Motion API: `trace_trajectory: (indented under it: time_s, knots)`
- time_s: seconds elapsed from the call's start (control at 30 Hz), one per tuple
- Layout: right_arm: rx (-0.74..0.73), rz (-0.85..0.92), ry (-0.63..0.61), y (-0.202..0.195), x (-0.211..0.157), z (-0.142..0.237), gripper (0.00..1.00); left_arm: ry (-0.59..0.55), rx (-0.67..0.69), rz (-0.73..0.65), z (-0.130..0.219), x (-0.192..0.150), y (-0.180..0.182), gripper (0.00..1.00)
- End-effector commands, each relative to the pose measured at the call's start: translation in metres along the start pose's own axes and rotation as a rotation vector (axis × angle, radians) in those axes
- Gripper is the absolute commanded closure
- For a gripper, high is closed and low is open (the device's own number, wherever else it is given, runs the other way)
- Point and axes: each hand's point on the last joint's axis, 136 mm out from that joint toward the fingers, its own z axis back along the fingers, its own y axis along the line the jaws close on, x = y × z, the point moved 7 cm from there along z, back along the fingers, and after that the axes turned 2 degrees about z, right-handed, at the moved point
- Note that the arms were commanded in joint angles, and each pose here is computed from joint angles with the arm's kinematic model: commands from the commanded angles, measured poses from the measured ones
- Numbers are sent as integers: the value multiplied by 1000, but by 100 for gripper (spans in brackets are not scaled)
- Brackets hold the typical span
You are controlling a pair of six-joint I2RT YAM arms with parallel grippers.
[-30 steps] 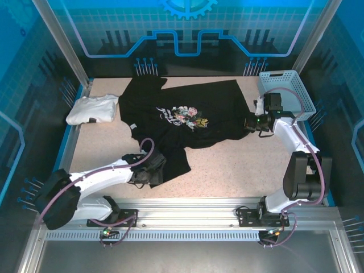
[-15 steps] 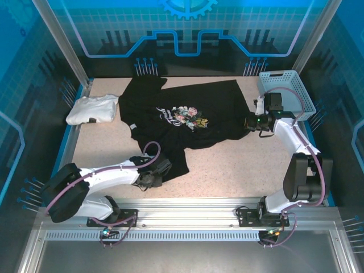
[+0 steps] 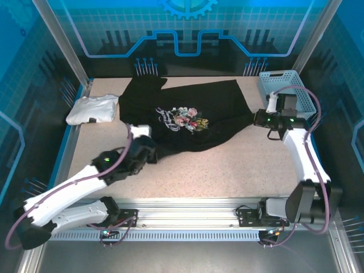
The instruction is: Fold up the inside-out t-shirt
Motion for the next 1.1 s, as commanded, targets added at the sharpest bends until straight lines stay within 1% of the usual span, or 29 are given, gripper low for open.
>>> trace_trajectory:
  time_s: [0.0, 0.1, 0.2, 0.3, 0.37, 0.43, 0.47, 0.5, 0.53, 0.57, 0.63, 0.7, 0.77, 0.8, 0.9, 1.0, 1.07]
  knots:
    - [10, 19, -224, 14, 39, 71, 100, -328, 43, -122, 62, 76, 5, 100]
    - [-10, 36, -369, 26, 57, 138, 100, -505, -36, -146, 124, 127, 1, 100]
    - [-11, 66, -529, 42, 65, 210, 100, -658, -126, -135, 186, 166, 5, 100]
    - [-9, 101, -655, 56, 66, 274, 100, -792, -180, -123, 234, 193, 11, 100]
    - [-14, 125, -717, 63, 65, 307, 100, -868, -159, -131, 252, 208, 12, 100]
    - [-22, 139, -760, 67, 65, 327, 100, -925, -64, -160, 253, 222, 10, 100]
    - [-23, 144, -774, 68, 67, 332, 100, -950, 11, -173, 250, 230, 7, 100]
    - [-21, 148, -780, 68, 70, 332, 100, -960, 73, -189, 244, 236, 3, 100]
    - [-22, 151, -775, 68, 74, 328, 100, -962, 111, -187, 238, 241, 1, 100]
    - [-26, 154, -760, 67, 80, 319, 100, -942, 128, -175, 227, 246, 1, 100]
    - [-47, 156, -720, 62, 95, 296, 100, -820, 151, -112, 192, 256, 13, 100]
    - [-66, 162, -673, 55, 113, 263, 100, -682, 155, -47, 139, 270, 32, 100]
    - [-69, 173, -648, 51, 131, 232, 100, -614, 184, -55, 95, 282, 37, 100]
    - [-64, 183, -633, 49, 140, 217, 100, -598, 180, -62, 78, 289, 36, 100]
    - [-44, 196, -611, 45, 167, 174, 100, -588, 165, -64, 40, 315, 37, 100]
    - [-23, 193, -590, 43, 191, 139, 100, -590, 169, -82, 13, 341, 36, 100]
    - [-9, 201, -572, 43, 200, 124, 100, -596, 163, -97, 6, 355, 32, 100]
